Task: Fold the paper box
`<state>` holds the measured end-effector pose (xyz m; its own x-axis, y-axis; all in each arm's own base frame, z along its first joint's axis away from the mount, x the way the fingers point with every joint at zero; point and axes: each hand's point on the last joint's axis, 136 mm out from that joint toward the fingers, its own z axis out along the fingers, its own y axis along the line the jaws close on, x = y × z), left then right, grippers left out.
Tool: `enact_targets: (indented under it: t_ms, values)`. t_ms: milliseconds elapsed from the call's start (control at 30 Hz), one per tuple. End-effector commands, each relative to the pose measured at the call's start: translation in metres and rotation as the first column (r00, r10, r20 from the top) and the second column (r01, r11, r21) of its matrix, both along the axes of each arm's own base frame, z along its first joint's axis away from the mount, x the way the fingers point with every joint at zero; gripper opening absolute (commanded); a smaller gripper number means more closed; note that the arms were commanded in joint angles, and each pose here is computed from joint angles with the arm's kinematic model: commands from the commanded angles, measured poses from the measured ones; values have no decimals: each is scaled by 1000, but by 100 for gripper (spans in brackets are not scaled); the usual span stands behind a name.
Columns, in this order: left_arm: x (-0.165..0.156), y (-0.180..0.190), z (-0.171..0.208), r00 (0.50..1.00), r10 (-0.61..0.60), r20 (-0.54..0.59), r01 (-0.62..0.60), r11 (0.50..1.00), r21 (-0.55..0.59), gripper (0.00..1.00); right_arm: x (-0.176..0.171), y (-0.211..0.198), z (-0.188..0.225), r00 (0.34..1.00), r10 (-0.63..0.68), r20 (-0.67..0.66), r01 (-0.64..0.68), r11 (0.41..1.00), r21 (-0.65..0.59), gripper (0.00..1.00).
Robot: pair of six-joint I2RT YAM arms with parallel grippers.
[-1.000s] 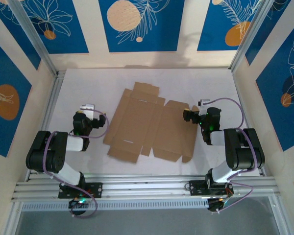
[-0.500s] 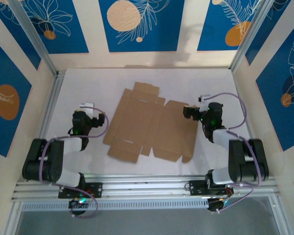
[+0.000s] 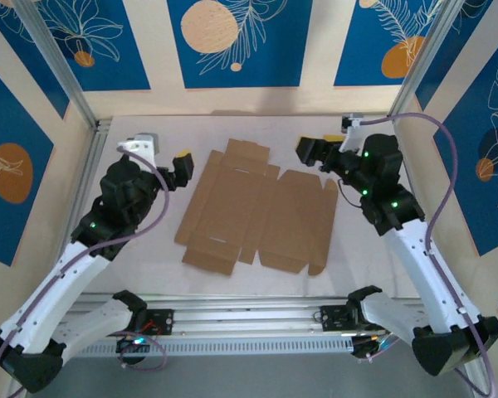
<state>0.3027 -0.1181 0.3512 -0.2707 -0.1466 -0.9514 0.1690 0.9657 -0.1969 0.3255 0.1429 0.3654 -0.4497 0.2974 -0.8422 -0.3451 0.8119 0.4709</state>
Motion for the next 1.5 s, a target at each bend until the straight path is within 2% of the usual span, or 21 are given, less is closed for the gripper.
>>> enact_targets:
  t_ms: [0, 33, 67, 100, 133, 200, 233, 267, 333, 400, 433, 500, 567, 733, 900, 1000, 1233, 1367, 1467]
  values:
    - [-23, -6, -88, 930, -30, -367, -35, 985, -170, 100, -15, 22, -87, 914, 38, -404, -78, 994, -82, 90]
    - [-26, -23, -101, 902, -103, -420, 0, 971, -239, 100, -11, 20, -106, 891, -18, -454, -43, 991, -123, 94]
    - [-29, -37, -114, 869, -165, -466, 22, 955, -297, 100, -9, 24, -120, 869, -7, -495, -60, 991, -119, 92]
    - [-32, -52, -132, 830, -219, -513, 34, 938, -345, 100, -10, 34, -136, 843, 44, -537, -117, 988, -101, 84]
    - [-35, -66, -150, 799, -258, -543, 38, 923, -382, 94, -8, 40, -152, 820, 68, -568, -157, 982, -109, 72]
    - [-40, -91, -175, 763, -327, -558, 68, 898, -434, 86, 3, 45, -177, 775, 66, -629, -196, 971, -140, 57]
    - [-42, -99, -186, 749, -336, -571, 82, 902, -424, 77, 11, 47, -191, 752, 59, -656, -219, 962, -164, 45]
    - [-44, -102, -197, 734, -328, -594, 80, 912, -403, 64, 19, 48, -202, 733, 43, -679, -230, 955, -187, 36]
    - [-46, -110, -223, 692, -335, -639, 73, 913, -400, 33, 35, 57, -221, 695, 46, -717, -272, 940, -204, 22]
    - [-49, -113, -248, 649, -329, -686, 46, 917, -396, 8, 49, 65, -233, 668, 46, -742, -293, 933, -206, 15]
    - [-50, -114, -259, 630, -324, -706, 35, 920, -391, 0, 55, 69, -240, 659, 47, -751, -303, 930, -207, 13]
    - [-50, -113, -275, 598, -299, -743, 13, 931, -364, 0, 66, 69, -254, 653, 21, -757, -297, 927, -230, 4]
    - [-50, -104, -289, 574, -223, -788, -24, 957, -288, 0, 71, 63, -272, 643, -25, -766, -297, 913, -279, 0]
    - [-42, -72, -316, 510, -10, -860, -121, 989, -83, 0, 67, 38, -302, 594, -143, -791, -261, 896, -358, 0]
    - [-18, -70, -332, 475, 62, -878, -168, 986, -21, 0, 52, 10, -332, 499, -214, -840, -221, 906, -362, 0]
    - [-1, -74, -336, 492, 67, -868, -180, 983, -26, 0, 32, 5, -339, 469, -249, -848, -218, 897, -384, 0]
    - [38, -73, -332, 518, 157, -841, -184, 980, 70, 0, -4, -8, -347, 392, -268, -880, -179, 916, -359, 3]
    - [55, -70, -327, 540, 170, -824, -195, 978, 74, 0, -25, 10, -354, 332, -216, -918, -215, 931, -296, 6]
    - [72, -66, -328, 547, 182, -817, -200, 976, 83, 0, -38, 40, -354, 323, -150, -934, -265, 934, -241, 7]
